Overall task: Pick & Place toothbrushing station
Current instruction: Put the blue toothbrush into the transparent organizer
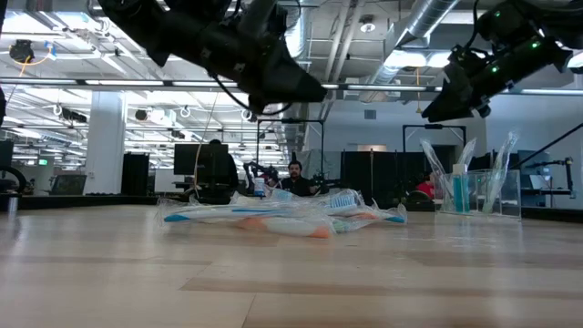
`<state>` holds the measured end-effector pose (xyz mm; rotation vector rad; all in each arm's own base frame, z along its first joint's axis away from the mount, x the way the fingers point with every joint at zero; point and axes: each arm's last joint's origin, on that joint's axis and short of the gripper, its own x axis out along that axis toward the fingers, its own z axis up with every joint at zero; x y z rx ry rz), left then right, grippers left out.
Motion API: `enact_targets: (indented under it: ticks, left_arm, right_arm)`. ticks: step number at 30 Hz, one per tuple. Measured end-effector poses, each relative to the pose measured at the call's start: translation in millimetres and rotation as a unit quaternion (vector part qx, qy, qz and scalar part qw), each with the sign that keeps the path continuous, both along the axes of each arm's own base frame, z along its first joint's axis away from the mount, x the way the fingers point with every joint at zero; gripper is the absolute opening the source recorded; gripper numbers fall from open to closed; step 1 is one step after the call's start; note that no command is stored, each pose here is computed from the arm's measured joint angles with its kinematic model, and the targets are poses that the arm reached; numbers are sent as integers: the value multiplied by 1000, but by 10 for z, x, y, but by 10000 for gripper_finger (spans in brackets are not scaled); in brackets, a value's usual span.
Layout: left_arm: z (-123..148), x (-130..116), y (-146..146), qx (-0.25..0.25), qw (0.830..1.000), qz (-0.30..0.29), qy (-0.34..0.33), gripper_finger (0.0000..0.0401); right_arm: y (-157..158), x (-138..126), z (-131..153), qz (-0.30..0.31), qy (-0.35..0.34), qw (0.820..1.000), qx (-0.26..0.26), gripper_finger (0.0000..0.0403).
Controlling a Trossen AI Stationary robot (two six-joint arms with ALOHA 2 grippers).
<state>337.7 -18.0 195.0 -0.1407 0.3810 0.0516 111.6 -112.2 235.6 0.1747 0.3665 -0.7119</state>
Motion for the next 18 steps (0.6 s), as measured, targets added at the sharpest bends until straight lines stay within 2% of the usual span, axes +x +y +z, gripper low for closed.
enact_targets:
  ticks: [6, 14, 18]
  left_arm:
    - [-148, -80, -76, -41, 995, -30, 87, 44]
    - [-203, -145, -313, -53, 987, -85, 125, 49]
    - [-257, -197, -429, -54, 983, -83, 156, 64]
  right_arm:
    - [74, 68, 0, 32, 0, 999, 0, 160]
    - [167, 161, 35, 73, -14, 997, -13, 161]
    - [213, 197, 51, 93, -14, 995, -19, 160]
